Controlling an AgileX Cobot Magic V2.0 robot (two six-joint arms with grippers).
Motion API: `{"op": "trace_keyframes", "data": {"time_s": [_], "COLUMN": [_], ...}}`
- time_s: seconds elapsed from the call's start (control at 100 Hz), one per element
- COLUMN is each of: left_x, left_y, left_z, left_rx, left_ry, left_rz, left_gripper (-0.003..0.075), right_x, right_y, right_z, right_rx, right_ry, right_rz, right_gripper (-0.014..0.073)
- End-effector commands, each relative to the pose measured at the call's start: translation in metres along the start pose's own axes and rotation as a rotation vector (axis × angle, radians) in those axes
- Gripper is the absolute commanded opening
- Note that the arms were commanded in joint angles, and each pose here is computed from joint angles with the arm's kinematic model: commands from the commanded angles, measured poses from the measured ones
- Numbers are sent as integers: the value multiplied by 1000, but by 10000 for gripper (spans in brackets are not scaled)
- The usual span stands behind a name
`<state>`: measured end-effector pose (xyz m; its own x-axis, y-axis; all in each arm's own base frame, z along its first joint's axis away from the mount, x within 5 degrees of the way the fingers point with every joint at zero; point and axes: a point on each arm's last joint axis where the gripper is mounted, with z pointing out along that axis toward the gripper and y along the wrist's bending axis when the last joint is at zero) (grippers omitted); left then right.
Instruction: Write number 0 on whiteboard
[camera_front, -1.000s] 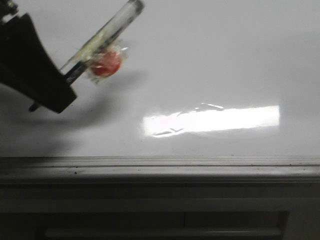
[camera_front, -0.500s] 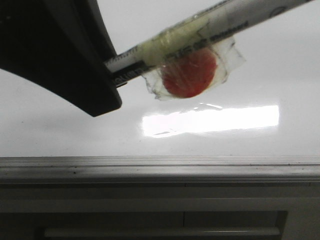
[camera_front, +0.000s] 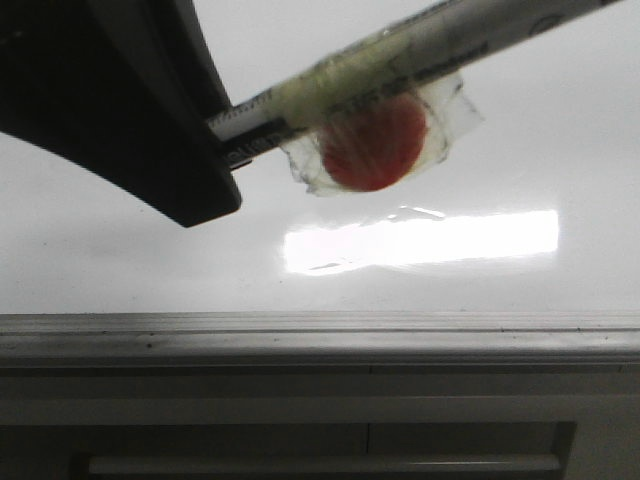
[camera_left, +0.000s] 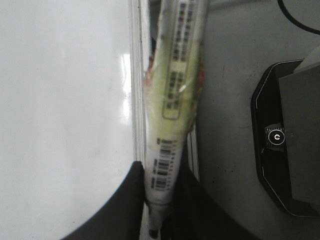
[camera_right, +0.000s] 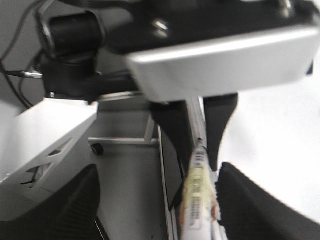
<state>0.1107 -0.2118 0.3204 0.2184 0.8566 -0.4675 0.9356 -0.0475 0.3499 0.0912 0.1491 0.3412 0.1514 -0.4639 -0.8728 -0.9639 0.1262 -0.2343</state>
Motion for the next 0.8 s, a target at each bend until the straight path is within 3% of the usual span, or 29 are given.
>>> {"op": "trace_keyframes", "data": {"time_s": [0.0, 0.38, 0.72, 0.79], "left_x": [-12, -12, -15, -15], "left_y": [6, 6, 7, 7], "left_z": [-15, -29, -30, -30], "left_rx": [-56, -88, -105, -100], "left_ry": [-92, -150, -182, -184], "left_rz": [-6, -13, -56, -105], "left_gripper": [-20, -20, -17, 20], "right_x": [-9, -3, -4, -5], "right_y": [-13, -19, -19, -20], "right_z": [7, 25, 24, 22], "right_rx": [68, 31, 34, 52], "right_ry": [-36, -8, -18, -27], "right_rz": [17, 91, 99, 96], "right_gripper": [400, -78, -68, -68]}}
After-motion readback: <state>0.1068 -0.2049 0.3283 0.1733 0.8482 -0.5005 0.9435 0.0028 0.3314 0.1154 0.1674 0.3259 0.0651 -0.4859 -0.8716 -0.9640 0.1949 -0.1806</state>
